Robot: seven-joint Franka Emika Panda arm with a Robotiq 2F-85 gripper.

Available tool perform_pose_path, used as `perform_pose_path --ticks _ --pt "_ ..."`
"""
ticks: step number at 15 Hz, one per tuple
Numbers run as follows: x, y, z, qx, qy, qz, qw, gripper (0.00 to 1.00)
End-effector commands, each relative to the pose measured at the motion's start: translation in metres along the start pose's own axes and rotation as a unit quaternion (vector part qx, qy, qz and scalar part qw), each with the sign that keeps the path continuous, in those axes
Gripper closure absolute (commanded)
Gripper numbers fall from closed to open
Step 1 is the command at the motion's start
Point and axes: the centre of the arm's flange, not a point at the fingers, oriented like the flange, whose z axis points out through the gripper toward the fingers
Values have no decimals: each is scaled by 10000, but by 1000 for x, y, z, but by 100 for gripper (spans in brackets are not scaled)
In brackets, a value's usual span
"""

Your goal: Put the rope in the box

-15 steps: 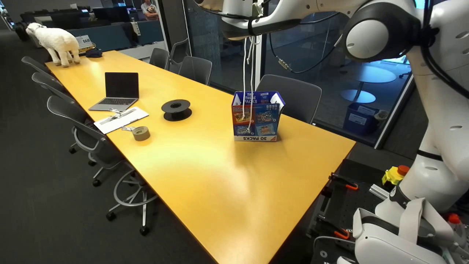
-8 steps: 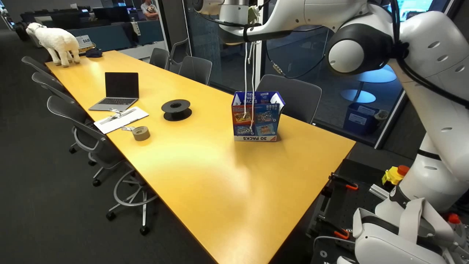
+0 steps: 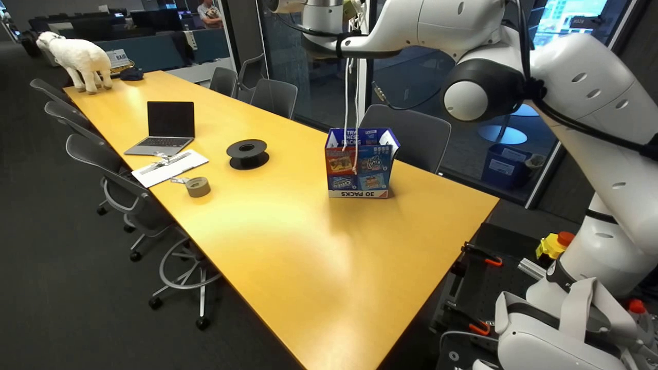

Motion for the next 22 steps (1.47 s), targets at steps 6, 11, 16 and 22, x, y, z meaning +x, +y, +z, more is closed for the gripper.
perform_pose_path --ticks 6,11,16,22 --pt "85 12 -22 -758 865 632 9913 90" --pt "97 22 -35 -979 1149 763 9856 90" --pt "109 31 -39 -1287 1315 872 9790 90" --pt "107 38 -34 -1603 1448 918 9721 90"
